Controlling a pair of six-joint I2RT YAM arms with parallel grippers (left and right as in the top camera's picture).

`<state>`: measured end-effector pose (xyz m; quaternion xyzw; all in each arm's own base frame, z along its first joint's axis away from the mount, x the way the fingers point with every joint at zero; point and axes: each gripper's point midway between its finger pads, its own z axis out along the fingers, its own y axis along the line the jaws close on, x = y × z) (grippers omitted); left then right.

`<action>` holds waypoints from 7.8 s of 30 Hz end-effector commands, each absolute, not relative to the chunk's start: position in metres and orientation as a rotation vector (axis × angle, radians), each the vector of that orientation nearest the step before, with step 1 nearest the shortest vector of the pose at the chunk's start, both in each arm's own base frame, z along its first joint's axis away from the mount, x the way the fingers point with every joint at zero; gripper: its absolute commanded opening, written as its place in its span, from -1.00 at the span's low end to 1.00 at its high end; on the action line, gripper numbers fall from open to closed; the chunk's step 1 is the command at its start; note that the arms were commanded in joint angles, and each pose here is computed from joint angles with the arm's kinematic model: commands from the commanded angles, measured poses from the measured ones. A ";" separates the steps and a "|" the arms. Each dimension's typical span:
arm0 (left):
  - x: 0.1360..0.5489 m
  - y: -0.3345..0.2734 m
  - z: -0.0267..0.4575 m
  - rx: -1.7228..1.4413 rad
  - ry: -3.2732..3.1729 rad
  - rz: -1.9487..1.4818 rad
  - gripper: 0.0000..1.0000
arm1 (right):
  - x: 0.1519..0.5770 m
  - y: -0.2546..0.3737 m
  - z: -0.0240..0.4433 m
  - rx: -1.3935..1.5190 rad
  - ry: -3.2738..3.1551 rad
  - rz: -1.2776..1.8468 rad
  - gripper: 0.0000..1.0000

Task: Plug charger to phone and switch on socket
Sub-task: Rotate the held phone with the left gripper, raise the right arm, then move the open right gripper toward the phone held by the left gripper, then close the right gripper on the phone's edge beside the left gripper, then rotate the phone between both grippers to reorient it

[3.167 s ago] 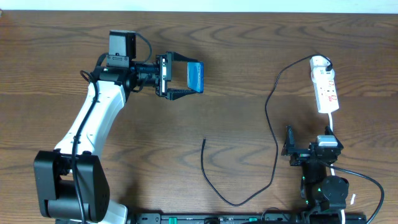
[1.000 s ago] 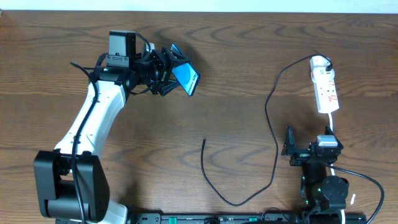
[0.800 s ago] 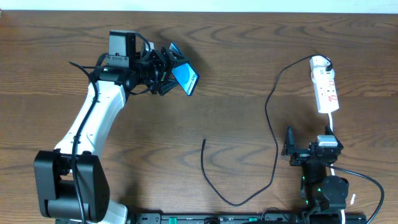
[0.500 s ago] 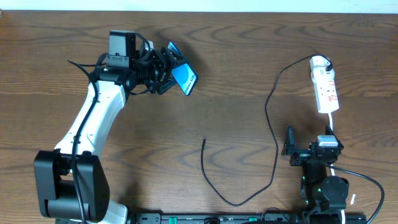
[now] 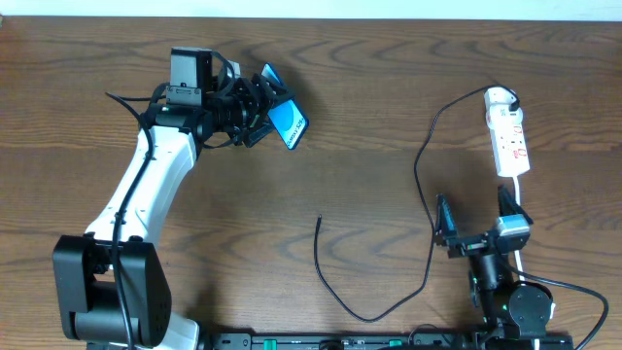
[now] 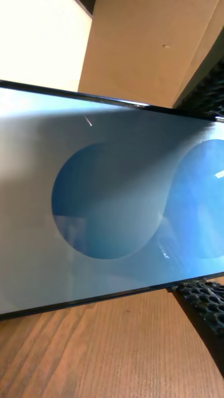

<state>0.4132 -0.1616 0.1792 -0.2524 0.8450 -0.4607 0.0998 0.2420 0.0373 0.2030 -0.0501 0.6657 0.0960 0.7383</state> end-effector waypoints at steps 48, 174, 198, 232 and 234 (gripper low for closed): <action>0.441 -0.151 0.205 -1.136 2.285 -1.424 -0.85 | 0.353 0.199 0.281 -0.471 1.808 1.212 0.99; 0.397 -0.277 0.208 -1.083 2.394 -1.479 0.84 | 0.383 0.233 0.201 -0.241 2.058 1.014 -0.98; 0.395 -0.264 0.246 -0.897 2.404 -1.819 0.85 | 0.422 0.148 0.201 0.869 2.047 1.386 -0.98; 0.442 -0.222 0.234 -1.052 2.206 -1.544 0.84 | 0.395 0.232 0.259 1.086 1.941 1.955 -0.98; 0.444 -0.219 0.233 -1.075 2.191 -1.528 0.85 | 0.395 0.235 0.261 1.112 1.922 1.968 -0.98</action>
